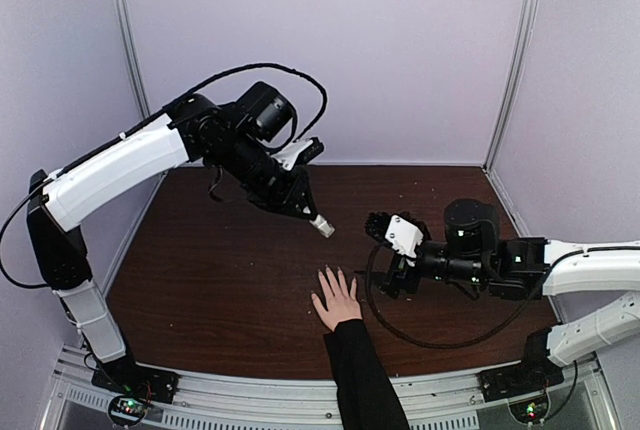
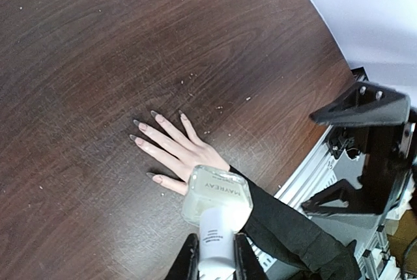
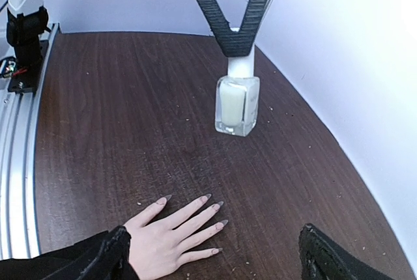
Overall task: Paint the nails
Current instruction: Pass from the left arm to the right
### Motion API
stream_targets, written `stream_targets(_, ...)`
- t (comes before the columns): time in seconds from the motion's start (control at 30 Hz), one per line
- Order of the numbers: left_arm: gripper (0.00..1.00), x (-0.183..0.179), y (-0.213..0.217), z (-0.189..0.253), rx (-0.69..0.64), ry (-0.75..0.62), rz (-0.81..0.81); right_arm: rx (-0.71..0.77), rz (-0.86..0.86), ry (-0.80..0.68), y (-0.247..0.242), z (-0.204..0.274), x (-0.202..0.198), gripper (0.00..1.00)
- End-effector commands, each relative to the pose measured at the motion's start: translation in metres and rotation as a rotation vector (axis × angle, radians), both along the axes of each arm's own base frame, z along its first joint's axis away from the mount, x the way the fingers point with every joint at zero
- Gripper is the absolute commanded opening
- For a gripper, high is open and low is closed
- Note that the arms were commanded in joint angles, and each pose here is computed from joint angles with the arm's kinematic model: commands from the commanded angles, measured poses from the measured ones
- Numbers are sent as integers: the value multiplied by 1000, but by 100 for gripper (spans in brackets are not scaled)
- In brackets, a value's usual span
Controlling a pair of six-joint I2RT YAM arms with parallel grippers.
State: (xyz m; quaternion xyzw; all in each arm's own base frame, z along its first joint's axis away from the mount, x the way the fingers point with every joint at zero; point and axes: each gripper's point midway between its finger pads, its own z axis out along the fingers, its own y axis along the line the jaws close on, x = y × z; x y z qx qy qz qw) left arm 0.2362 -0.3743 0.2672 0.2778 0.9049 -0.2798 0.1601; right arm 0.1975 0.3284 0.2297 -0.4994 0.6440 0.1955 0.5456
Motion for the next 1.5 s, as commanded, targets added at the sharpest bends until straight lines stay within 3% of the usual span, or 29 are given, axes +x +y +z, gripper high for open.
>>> stream_targets(0.0,0,3,-18,8,-33,-14,70,-19,-49,-145,12,15,13,85)
stream_targets(0.27,0,-7,-38,14,-69,-7,94,-40,-106,-213,31,16,21,75)
stream_targets(0.5,0,-3,-39,12,-69,-2,141,-33,-132,-226,36,20,27,60)
stream_targets(1.47,0,-6,-50,14,-97,6,149,-39,-190,-222,46,14,40,35)
